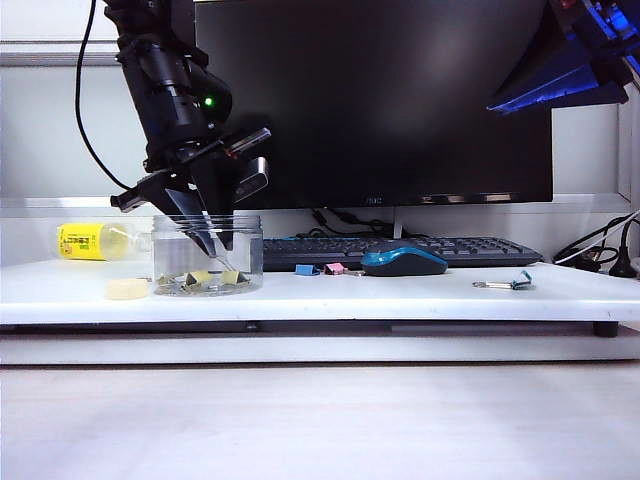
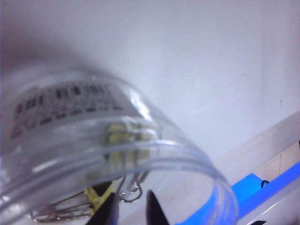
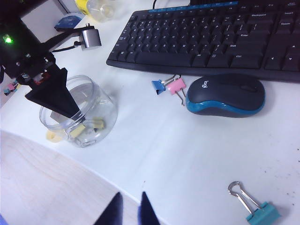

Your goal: Take the clips out of the round transparent plastic box and place them on the table.

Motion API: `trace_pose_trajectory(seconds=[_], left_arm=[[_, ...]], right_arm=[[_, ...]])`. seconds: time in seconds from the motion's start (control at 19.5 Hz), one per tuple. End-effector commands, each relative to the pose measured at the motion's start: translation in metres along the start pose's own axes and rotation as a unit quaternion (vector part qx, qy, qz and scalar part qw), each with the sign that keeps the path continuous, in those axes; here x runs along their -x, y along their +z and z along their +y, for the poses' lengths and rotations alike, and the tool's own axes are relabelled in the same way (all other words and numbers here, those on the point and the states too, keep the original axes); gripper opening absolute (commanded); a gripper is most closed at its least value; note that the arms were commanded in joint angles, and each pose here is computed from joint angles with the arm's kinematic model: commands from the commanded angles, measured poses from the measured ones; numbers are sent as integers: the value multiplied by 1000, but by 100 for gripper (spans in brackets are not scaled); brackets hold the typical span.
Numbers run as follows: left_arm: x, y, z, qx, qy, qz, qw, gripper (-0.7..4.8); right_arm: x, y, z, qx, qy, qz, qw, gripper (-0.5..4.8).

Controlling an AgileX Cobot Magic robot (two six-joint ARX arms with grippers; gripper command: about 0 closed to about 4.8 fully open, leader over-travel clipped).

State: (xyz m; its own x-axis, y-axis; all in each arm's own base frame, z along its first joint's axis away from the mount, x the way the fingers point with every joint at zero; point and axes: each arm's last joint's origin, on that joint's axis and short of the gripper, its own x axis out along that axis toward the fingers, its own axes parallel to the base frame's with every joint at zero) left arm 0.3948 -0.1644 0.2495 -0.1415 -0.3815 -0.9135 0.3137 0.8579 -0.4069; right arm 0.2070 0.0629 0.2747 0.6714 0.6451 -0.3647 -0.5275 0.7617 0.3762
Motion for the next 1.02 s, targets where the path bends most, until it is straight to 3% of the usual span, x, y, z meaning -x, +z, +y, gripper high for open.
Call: trace_pose_trajectory(seconds=[0.05, 1.02], left_arm=[[1, -1, -1, 0, 0, 1, 1000, 93], [-15, -1, 6, 1, 3, 23, 1000, 94]], right_arm=[[1, 2, 1, 5, 5, -6, 1000, 53], [1, 2, 1, 5, 4, -6, 1000, 53]])
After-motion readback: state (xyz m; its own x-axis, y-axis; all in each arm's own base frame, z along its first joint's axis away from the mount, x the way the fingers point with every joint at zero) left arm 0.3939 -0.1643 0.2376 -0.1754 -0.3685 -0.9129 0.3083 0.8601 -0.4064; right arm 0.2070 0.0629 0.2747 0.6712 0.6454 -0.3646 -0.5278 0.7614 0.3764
